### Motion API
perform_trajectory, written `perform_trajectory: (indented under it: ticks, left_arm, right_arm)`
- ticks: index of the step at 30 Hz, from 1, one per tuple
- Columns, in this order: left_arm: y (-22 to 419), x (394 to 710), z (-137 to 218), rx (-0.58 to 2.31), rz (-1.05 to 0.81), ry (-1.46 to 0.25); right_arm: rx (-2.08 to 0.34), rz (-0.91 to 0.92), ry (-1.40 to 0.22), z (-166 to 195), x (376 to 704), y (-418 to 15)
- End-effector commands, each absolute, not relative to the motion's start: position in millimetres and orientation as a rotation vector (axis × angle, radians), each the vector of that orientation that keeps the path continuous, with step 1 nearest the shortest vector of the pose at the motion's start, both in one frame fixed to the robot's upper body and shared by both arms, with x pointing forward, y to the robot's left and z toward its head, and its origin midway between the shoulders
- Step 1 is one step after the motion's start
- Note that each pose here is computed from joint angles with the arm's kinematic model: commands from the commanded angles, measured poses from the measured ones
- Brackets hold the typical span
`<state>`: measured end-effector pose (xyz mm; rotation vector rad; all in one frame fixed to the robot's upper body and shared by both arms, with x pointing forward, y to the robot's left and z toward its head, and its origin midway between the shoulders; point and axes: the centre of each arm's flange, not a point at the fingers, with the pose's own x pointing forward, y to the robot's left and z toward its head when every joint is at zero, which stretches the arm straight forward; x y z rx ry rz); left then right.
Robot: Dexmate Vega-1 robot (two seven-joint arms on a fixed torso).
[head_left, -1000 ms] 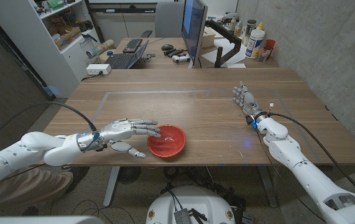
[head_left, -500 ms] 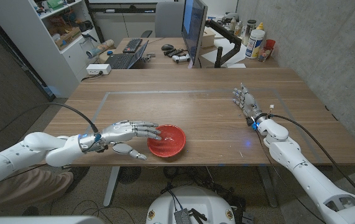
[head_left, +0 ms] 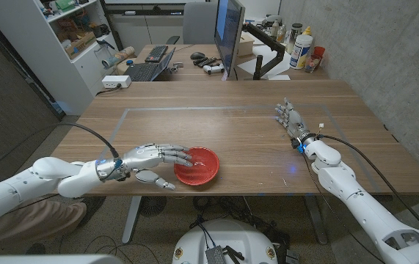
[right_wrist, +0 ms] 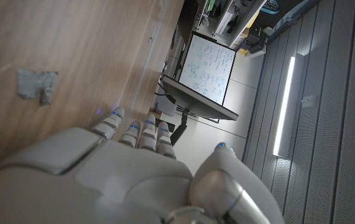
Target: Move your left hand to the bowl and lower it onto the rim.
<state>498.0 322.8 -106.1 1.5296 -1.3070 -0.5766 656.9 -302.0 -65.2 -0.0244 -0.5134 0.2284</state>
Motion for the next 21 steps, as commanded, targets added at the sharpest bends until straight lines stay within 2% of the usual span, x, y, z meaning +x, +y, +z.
perform_trajectory:
  ticks: [1,21]
  left_arm:
    - [318,502,-112,1.531,-0.586,-1.282]
    - [299,509,-115,1.534,-0.592,-1.291]
  right_arm:
    - [-0.02,0.232,-0.505,-67,658,-304]
    - [-0.008,0.231,-0.514,-68,661,-309]
